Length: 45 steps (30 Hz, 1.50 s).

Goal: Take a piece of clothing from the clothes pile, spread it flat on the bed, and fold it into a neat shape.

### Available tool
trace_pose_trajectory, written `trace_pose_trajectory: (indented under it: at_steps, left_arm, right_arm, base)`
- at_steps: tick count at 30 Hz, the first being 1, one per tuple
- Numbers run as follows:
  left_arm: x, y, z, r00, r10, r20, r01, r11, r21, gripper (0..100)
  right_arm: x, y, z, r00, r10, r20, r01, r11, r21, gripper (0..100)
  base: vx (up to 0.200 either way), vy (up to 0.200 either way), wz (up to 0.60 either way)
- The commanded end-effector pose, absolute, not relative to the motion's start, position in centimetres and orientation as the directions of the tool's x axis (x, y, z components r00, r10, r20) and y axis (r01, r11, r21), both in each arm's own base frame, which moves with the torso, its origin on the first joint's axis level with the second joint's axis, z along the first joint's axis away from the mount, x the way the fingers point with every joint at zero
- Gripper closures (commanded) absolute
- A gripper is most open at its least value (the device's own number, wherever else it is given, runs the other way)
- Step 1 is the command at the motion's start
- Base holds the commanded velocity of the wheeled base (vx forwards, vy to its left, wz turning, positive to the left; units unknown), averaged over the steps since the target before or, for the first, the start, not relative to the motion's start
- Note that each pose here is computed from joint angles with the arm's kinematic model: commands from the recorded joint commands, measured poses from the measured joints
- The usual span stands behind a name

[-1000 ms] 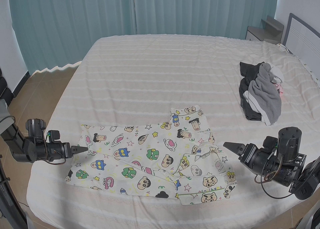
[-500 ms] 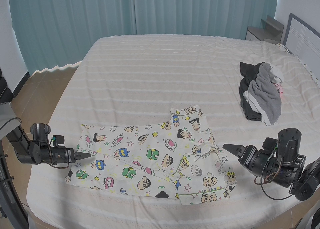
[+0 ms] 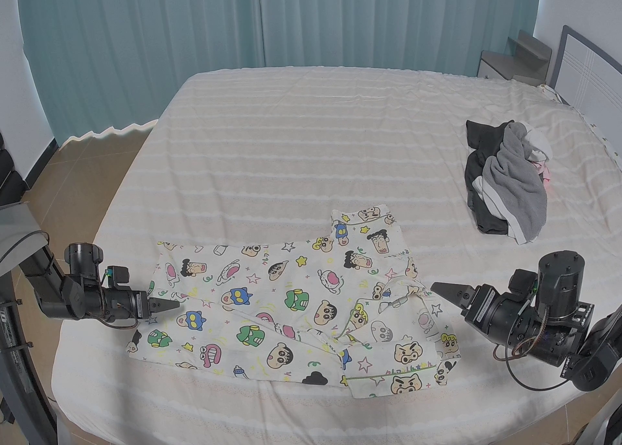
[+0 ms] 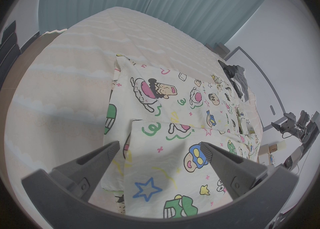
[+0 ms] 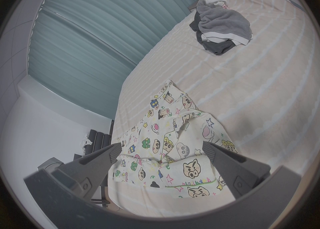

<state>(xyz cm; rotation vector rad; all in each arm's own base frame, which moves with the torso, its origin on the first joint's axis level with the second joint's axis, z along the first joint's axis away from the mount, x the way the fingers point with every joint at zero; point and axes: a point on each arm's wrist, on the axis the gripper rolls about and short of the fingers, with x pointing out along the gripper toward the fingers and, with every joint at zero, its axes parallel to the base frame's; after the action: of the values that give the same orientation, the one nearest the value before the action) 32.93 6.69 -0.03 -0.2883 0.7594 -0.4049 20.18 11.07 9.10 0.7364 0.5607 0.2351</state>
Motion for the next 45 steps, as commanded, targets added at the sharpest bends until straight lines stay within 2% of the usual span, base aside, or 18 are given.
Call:
trace_pose_trajectory:
  at_steps: [1,14,15,29,34,45]
  left_arm:
    - [33.1,6.7,-0.3,0.651,-0.456,-0.607,0.247,0.883,-0.398,0]
    - [32.9,6.7,-1.3,0.624,-0.494,-0.605,0.257,0.861,-0.439,0]
    - [32.8,6.7,-1.4,0.622,-0.499,-0.603,0.256,0.858,-0.446,100]
    - [31.5,7.8,-1.1,0.631,-0.48,-0.609,0.22,0.864,-0.452,100]
    - [30.7,7.7,0.3,0.642,-0.473,-0.603,0.222,0.868,-0.445,100]
    - [28.3,8.1,1.3,0.539,-0.487,-0.687,0.253,0.872,-0.42,100]
  right_arm:
    - [20.2,11.1,9.0,0.827,0.391,-0.405,-0.006,0.725,0.689,0]
    - [20.2,11.1,8.8,0.824,0.39,-0.412,-0.001,0.727,0.687,0]
    - [20.3,11.1,8.7,0.823,0.391,-0.413,-0.001,0.727,0.687,0]
    - [20.2,11.1,8.7,0.814,0.406,-0.415,-0.008,0.723,0.691,0]
    - [20.2,11.1,8.7,0.814,0.406,-0.415,-0.008,0.723,0.691,0]
    - [20.2,11.1,8.7,0.814,0.407,-0.415,-0.01,0.723,0.691,0]
  base:
    - [0.0,0.0,0.0]
    - [0.0,0.0,0.0]
    - [0.0,0.0,0.0]
    - [0.0,0.0,0.0]
    - [0.0,0.0,0.0]
    - [0.0,0.0,0.0]
